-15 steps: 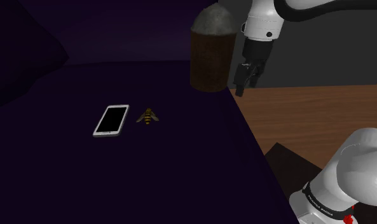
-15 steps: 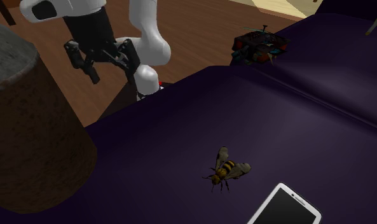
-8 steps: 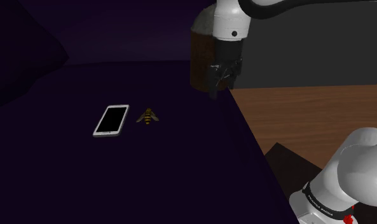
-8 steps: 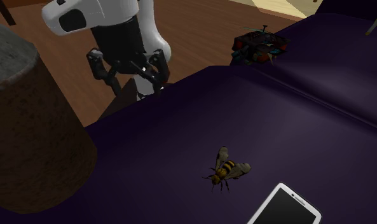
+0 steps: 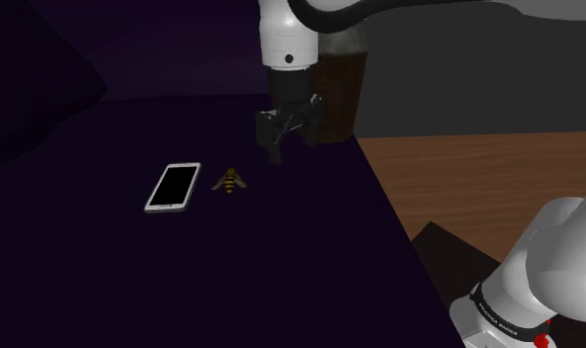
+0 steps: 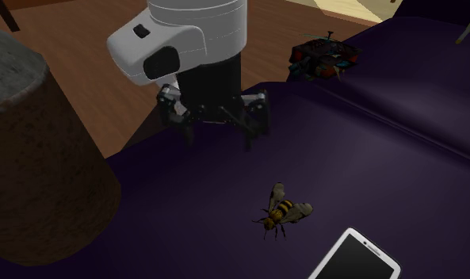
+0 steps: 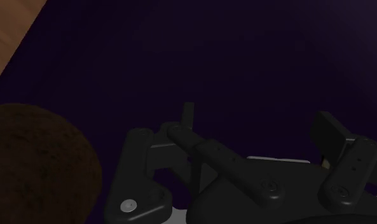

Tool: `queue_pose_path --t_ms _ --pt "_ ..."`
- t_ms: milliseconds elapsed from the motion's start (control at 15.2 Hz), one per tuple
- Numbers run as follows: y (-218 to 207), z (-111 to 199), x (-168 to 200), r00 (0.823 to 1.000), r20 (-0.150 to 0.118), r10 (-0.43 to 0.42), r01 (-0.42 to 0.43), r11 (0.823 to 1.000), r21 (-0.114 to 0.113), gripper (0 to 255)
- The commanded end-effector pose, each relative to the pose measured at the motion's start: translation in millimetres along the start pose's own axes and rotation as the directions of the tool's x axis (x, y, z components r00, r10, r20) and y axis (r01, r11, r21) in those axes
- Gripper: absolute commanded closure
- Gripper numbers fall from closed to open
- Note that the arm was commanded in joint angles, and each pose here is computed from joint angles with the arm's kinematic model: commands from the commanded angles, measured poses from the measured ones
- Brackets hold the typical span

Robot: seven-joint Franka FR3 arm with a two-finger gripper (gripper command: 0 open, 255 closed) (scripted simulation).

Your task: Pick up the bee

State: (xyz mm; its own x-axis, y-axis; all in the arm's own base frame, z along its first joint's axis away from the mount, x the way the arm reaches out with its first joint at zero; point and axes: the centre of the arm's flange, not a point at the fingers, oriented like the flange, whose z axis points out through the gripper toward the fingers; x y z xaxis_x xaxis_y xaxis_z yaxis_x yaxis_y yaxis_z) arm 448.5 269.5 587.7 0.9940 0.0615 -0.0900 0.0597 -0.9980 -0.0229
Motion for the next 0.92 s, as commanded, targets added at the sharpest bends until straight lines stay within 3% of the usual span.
queue_pose_path --t_ms 0,528,858 --pt "-25 -1 11 1.0 0.009 0.005 -0.005 1.0 -0.004 0" --pt "-121 2 66 0.999 0.044 0.019 -0.018 1.0 -0.021 0" --pt "-123 23 70 0.999 0.045 0.02 -0.019 1.0 -0.021 0"
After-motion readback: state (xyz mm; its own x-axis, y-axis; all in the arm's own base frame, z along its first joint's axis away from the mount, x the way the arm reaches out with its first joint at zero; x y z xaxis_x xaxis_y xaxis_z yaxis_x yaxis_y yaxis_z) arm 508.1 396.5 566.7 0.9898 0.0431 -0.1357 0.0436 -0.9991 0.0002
